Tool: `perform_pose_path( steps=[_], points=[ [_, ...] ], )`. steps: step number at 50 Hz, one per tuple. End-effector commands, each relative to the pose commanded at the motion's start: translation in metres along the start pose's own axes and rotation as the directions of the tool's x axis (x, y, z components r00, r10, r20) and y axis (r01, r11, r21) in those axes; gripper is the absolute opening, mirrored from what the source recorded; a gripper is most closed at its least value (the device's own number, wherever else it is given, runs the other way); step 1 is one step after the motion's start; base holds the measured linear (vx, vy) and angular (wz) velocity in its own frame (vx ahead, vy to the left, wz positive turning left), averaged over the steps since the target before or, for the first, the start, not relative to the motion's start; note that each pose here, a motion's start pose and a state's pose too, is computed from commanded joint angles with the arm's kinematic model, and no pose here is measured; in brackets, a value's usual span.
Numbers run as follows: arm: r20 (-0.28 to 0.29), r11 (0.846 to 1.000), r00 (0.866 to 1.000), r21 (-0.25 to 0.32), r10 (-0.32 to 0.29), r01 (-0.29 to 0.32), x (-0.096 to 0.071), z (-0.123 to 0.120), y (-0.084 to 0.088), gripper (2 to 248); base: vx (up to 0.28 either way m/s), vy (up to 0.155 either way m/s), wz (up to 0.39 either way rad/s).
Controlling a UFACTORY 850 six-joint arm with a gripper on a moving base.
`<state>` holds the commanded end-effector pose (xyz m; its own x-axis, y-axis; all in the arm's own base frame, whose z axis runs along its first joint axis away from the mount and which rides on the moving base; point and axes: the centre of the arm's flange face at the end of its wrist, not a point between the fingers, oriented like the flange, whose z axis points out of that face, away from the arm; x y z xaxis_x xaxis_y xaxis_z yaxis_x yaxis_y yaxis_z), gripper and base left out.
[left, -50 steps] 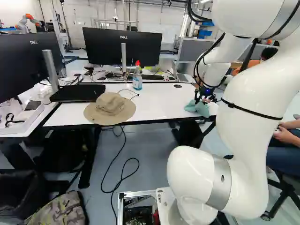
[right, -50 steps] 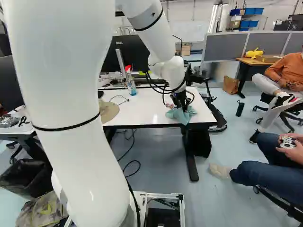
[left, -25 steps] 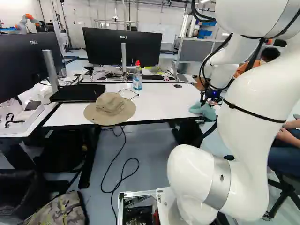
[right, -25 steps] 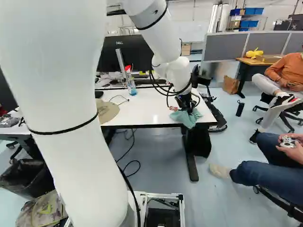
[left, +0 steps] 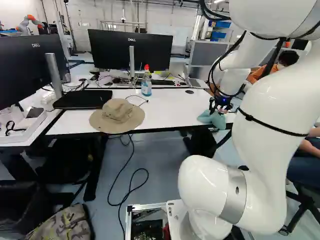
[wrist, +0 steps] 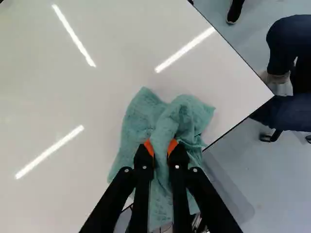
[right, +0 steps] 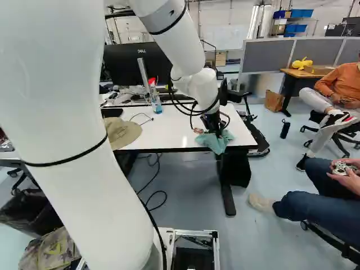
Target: Clean the table with the green towel
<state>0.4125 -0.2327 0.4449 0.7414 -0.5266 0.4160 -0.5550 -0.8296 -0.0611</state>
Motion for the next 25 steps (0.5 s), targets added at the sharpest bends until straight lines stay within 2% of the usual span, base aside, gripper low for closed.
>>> perform_pose_path(
  steps=[6, 19, 25],
  points=[
    [0.000, 1.000, 1.000, 0.007, -0.015, 0.015, 0.003, 0.002, -0.008, 47, 0.000, 0.000, 0.000],
    [-0.007, 0.999, 1.000, 0.014, -0.030, 0.030, 0.023, 0.012, -0.018, 47, 0.000, 0.000, 0.000],
    [-0.007, 0.999, 1.000, 0.015, -0.031, 0.031, 0.024, 0.012, -0.019, 47, 0.000, 0.000, 0.000]
  ],
)
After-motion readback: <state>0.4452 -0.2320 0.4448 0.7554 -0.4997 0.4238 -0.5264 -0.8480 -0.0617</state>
